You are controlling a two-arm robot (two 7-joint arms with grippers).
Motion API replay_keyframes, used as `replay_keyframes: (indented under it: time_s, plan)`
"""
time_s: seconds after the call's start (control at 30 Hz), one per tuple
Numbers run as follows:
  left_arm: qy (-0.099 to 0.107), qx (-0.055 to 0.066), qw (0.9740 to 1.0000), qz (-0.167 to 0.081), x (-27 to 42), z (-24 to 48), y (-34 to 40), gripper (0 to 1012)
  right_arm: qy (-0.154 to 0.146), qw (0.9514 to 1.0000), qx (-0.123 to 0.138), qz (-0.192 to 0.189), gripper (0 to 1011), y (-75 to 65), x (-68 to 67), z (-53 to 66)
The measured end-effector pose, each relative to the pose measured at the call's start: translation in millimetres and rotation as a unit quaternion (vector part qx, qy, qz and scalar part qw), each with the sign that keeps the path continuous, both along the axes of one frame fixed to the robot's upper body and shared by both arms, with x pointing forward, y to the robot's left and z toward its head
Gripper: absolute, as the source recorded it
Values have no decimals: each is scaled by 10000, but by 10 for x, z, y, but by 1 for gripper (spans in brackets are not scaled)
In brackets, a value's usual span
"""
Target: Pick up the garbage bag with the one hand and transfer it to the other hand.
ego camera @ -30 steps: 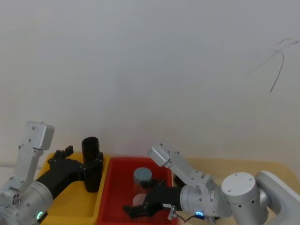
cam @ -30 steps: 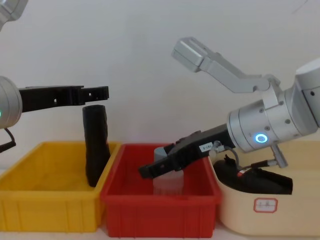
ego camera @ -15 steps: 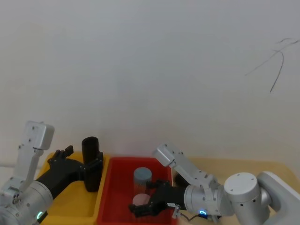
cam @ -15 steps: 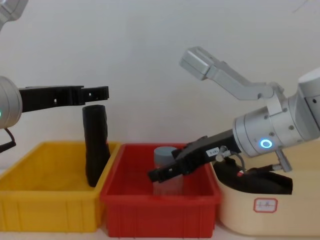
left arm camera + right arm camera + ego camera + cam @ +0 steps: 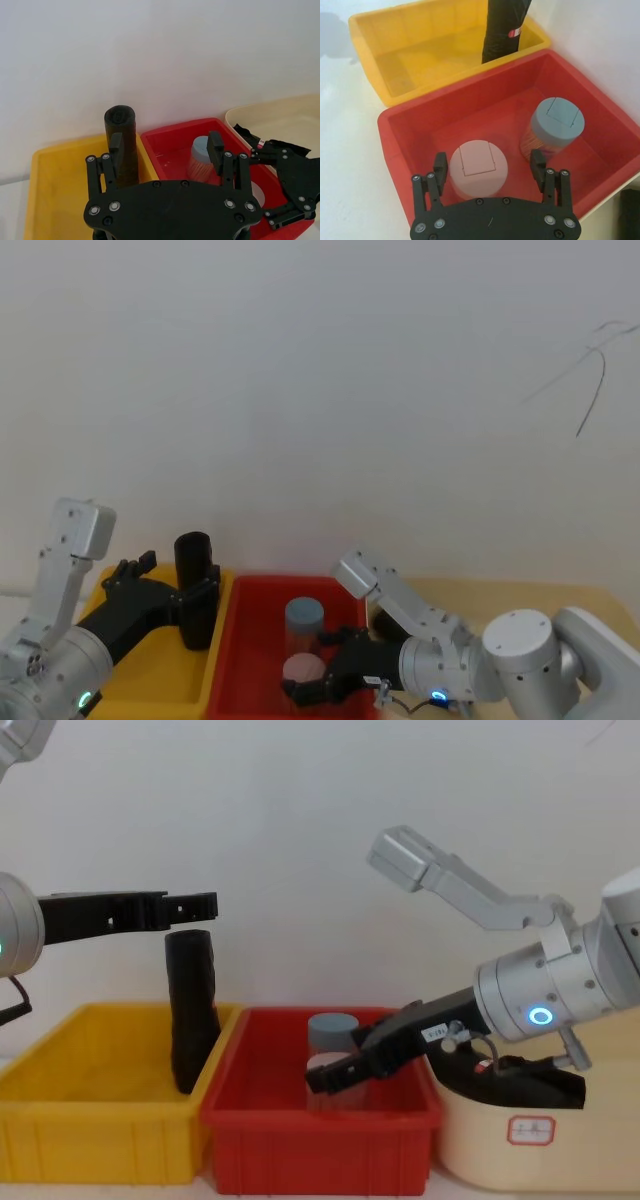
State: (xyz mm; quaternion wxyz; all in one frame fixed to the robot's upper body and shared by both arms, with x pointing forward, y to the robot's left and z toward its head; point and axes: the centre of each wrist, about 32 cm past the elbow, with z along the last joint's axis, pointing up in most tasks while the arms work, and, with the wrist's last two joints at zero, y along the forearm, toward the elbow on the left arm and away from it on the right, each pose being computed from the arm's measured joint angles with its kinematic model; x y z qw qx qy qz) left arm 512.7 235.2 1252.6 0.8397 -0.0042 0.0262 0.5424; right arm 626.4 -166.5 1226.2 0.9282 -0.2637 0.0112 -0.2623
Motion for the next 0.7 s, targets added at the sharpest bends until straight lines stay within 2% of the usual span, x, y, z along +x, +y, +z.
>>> replay_keyframes:
  time_s: [0.7]
  plan:
    - [0,0,10000,0,0,0,0,1002,118,9999,-44,54,1004,12,37,-67]
